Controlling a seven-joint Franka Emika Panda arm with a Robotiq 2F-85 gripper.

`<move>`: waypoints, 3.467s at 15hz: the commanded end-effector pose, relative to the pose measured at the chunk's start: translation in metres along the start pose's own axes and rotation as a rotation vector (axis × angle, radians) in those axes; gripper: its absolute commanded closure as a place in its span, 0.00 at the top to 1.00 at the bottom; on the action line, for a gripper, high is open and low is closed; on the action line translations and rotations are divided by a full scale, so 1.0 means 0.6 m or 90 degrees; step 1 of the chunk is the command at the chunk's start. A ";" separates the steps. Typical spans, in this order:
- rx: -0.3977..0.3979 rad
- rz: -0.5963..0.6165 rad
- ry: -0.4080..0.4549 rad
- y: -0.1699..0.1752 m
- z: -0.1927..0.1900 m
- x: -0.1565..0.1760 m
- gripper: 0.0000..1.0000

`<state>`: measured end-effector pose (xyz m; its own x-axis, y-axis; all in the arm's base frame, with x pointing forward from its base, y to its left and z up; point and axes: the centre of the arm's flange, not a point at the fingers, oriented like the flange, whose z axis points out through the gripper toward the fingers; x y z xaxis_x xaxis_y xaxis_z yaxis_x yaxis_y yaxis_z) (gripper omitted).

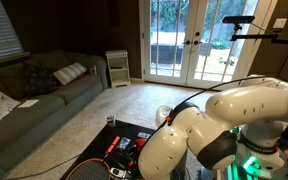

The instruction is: Pour the contents from the red bowl onto the yellow plate.

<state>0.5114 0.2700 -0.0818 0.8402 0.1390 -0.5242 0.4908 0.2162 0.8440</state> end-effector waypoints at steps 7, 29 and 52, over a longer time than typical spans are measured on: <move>0.086 0.046 -0.003 0.026 0.029 -0.015 0.01; 0.482 0.351 0.142 0.003 0.090 -0.080 0.01; 0.722 0.102 0.525 -0.021 0.029 -0.120 0.01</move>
<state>0.4547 0.2402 -0.0536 0.7843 0.6200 0.0222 0.5693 -0.7334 0.3715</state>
